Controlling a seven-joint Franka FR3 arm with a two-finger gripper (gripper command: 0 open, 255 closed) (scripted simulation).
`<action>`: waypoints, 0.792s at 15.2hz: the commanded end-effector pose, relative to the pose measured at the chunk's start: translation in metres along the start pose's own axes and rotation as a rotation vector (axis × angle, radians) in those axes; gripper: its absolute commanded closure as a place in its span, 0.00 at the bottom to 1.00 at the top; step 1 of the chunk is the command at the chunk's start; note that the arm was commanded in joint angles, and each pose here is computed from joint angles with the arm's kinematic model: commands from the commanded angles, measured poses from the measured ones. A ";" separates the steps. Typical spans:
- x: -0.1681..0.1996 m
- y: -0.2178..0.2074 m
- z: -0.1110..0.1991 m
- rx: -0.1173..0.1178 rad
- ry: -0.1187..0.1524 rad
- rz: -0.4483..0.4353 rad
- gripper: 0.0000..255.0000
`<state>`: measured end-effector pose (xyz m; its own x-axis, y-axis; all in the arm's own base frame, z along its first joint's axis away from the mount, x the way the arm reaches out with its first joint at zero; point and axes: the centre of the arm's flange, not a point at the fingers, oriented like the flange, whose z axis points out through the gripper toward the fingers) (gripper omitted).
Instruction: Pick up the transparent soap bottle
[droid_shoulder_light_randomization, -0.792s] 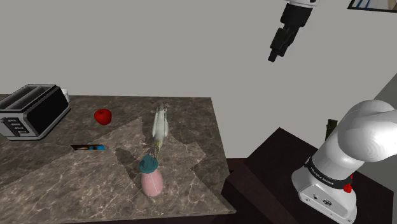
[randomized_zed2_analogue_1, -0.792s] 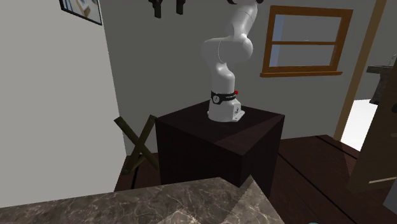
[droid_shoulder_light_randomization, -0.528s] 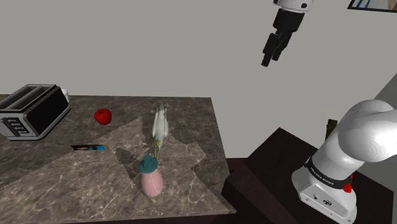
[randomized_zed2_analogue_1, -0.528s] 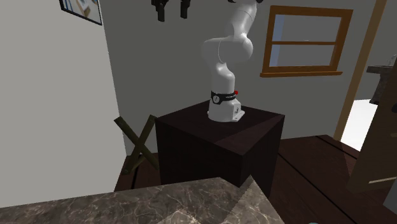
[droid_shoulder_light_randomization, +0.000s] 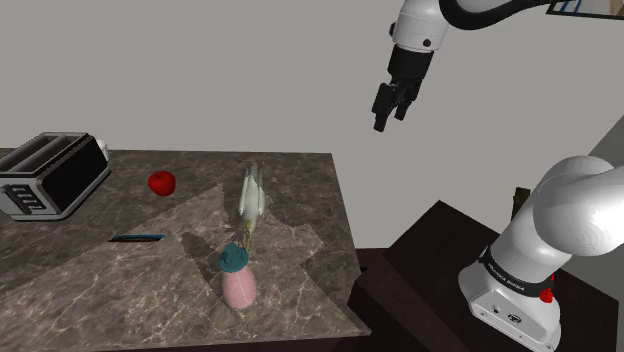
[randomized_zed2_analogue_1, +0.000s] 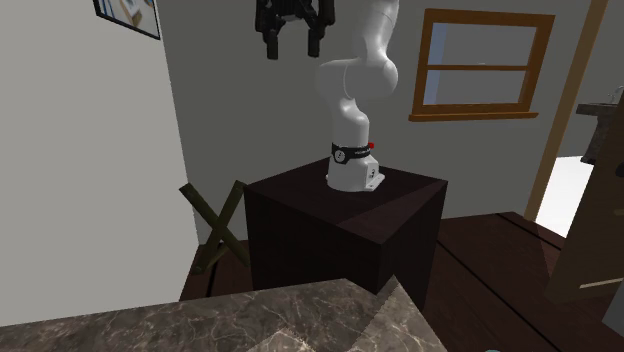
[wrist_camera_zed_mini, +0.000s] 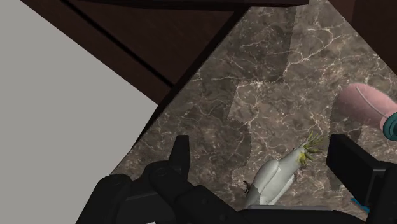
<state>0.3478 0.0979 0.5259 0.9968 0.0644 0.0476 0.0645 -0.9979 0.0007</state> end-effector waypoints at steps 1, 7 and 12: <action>0.007 -0.025 0.014 -0.001 -0.006 0.008 0.00; 0.031 -0.089 0.056 -0.006 -0.026 0.027 0.00; 0.052 -0.142 0.092 -0.010 -0.042 0.043 0.00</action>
<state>0.3927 0.2319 0.4455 0.9996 0.0259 0.0087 0.0258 -0.9996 0.0102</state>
